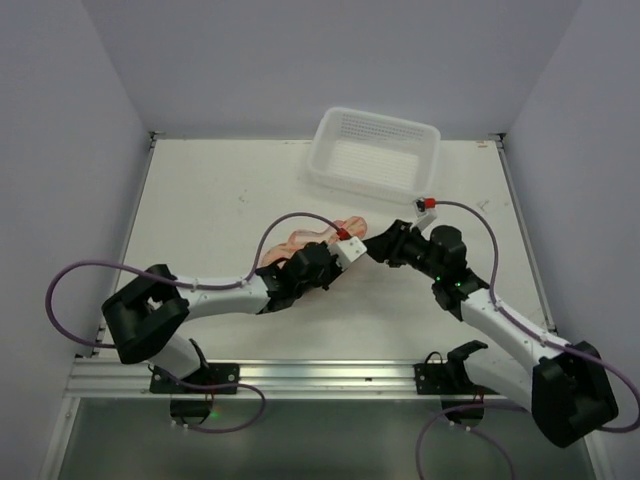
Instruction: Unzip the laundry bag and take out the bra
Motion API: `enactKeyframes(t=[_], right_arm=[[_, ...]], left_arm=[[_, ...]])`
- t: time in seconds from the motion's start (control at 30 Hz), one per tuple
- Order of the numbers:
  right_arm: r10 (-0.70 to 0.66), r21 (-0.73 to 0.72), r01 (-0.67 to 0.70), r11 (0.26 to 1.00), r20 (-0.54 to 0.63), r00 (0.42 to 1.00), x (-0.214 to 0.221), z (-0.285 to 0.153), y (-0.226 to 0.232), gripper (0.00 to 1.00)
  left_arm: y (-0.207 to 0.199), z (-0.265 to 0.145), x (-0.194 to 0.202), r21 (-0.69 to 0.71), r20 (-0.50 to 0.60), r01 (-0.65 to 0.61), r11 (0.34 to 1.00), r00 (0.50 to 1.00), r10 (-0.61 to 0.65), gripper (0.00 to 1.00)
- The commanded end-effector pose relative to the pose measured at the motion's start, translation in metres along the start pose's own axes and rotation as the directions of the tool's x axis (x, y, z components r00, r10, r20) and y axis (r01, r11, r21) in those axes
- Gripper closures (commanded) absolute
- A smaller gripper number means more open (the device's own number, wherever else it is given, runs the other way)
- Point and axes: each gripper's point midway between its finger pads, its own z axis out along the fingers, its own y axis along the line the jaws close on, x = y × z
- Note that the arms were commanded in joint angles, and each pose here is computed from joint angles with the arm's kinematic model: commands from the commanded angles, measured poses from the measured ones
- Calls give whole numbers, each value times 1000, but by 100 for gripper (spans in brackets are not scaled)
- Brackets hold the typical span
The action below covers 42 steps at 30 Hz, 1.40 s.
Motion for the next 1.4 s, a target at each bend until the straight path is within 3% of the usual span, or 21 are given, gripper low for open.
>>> enactKeyframes(t=[0.0, 0.3, 0.6, 0.7, 1.37], right_arm=[[-219, -19, 223, 975, 125, 968, -38, -21, 30, 53], [-448, -95, 464, 881, 151, 881, -29, -27, 38, 55], [-538, -127, 560, 819, 168, 826, -8, -17, 41, 57], [-598, -59, 613, 788, 168, 784, -5, -7, 40, 58], [-628, -37, 637, 770, 126, 768, 4, 2, 37, 63]], left_arm=[[7, -13, -28, 16, 86, 77, 997, 993, -78, 100], [4, -20, -32, 121, 94, 126, 985, 986, -138, 100], [5, -24, -34, 121, 114, 128, 984, 983, -142, 100], [6, -23, -32, 115, 99, 128, 985, 985, -139, 100], [7, -26, -34, 110, 107, 129, 986, 984, -140, 100]])
